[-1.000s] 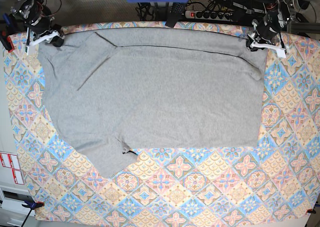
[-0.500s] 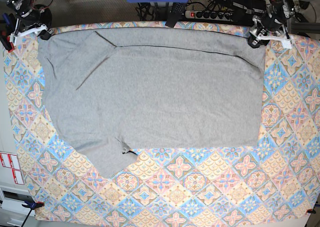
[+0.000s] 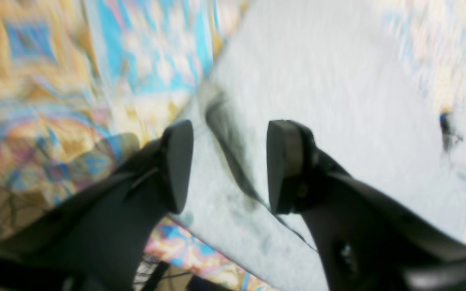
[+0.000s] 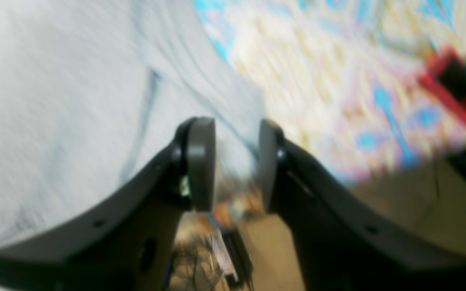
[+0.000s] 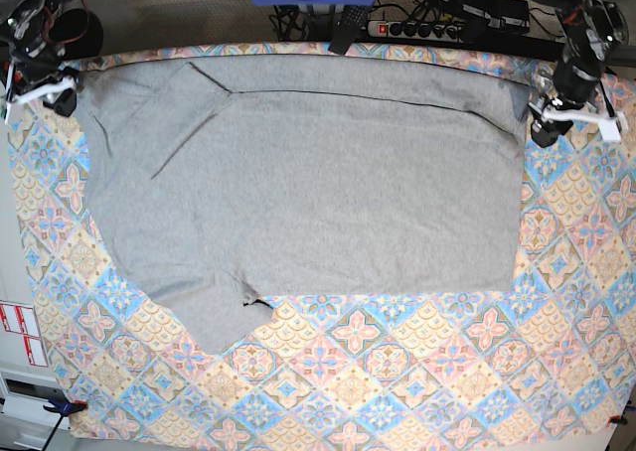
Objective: Fold the T-shirt properly
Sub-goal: 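Release and move both grippers to the shirt's side edges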
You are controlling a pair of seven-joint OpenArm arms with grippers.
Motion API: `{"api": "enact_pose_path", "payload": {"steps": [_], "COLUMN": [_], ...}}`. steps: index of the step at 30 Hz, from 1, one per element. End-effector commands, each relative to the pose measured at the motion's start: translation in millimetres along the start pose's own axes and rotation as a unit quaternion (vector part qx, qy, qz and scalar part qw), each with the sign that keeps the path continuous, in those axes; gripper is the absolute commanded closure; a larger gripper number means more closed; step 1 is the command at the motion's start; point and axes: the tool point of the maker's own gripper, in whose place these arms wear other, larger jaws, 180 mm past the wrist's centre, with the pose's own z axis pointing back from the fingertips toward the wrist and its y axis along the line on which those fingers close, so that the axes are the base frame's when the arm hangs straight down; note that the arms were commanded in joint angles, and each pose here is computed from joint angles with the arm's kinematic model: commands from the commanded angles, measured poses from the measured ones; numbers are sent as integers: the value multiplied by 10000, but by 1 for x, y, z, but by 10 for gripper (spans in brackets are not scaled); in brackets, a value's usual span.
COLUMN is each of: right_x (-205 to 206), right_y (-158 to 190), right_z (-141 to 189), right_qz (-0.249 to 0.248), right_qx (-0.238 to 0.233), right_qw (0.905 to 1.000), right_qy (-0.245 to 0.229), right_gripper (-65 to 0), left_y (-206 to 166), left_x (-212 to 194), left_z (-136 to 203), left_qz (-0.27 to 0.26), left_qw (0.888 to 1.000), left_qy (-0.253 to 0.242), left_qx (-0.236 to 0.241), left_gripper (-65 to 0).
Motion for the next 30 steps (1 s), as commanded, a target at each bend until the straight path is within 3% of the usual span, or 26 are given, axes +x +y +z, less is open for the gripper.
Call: {"api": "enact_pose_path", "payload": {"steps": [1, 6, 12, 21, 30], "right_x": [23, 47, 74, 101, 95], "right_y": [2, 28, 80, 126, 148], "right_z": [3, -16, -41, -72, -95], "right_qz": [134, 326, 666, 1806, 1779], "right_qx": [58, 389, 923, 767, 1070], "right_qw": [9994, 9980, 9922, 9800, 9782], "right_qy": [-316, -366, -507, -317, -78], "right_gripper": [-188, -188, -188, -188, -186], "left_y": [-11, -19, -31, -67, -68], "left_x": [34, 86, 111, 136, 137], "left_z": [0, -29, -70, -125, -170], "left_qz": [-235, -326, -522, -880, -1347], "left_qw": [9990, 9974, 9972, 9955, 9884], "left_qy": [-353, -633, -539, -313, -380], "left_qx": [-136, -108, -19, 179, 584], "left_gripper": [-304, -304, -304, -304, -304]}}
